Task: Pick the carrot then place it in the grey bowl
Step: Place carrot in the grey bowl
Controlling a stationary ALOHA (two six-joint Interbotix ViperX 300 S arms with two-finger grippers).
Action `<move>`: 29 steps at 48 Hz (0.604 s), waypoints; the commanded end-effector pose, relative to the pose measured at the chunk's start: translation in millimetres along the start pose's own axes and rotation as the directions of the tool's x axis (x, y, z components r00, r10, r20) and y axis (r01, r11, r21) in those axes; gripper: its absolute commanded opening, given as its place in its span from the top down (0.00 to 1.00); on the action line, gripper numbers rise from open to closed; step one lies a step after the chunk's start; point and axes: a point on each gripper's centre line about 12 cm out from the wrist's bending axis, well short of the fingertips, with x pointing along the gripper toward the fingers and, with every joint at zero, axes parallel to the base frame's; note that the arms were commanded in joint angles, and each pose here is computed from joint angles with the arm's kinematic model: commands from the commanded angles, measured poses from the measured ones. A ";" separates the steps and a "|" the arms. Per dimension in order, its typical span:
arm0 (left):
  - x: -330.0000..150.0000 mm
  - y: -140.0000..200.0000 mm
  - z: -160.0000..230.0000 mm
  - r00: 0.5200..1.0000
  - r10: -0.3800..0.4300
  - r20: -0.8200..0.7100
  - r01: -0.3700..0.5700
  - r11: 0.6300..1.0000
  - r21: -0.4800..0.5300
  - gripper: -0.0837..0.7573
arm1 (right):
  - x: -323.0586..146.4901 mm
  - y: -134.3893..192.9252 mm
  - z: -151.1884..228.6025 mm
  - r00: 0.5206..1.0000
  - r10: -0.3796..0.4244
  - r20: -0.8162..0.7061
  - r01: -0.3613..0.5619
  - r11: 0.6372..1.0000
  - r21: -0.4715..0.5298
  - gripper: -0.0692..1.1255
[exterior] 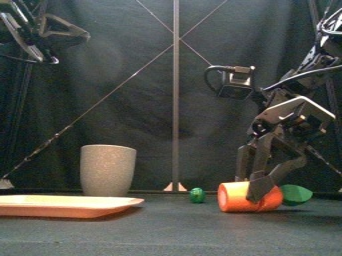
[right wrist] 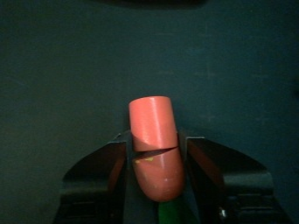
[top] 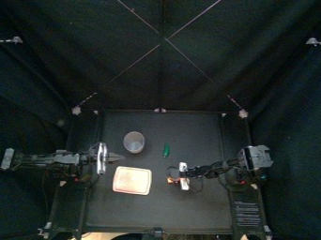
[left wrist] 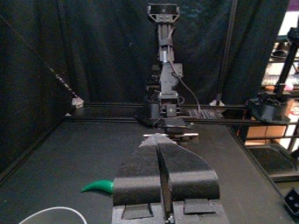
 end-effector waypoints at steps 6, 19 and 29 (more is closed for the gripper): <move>1.3 0.3 5.9 1.000 0.001 0.017 -0.001 1.000 0.003 0.91 | 4.7 -1.4 7.6 1.000 -0.004 -0.018 0.004 1.000 0.000 0.65; 1.6 0.3 6.2 1.000 0.001 0.017 -0.001 1.000 0.003 0.91 | -5.0 -23.8 52.8 0.998 -0.051 0.047 0.052 0.998 -0.029 0.75; 1.6 0.3 7.7 1.000 0.001 0.021 -0.001 1.000 0.003 0.91 | -30.5 -51.3 116.7 0.980 -0.123 0.159 0.137 0.987 -0.083 0.75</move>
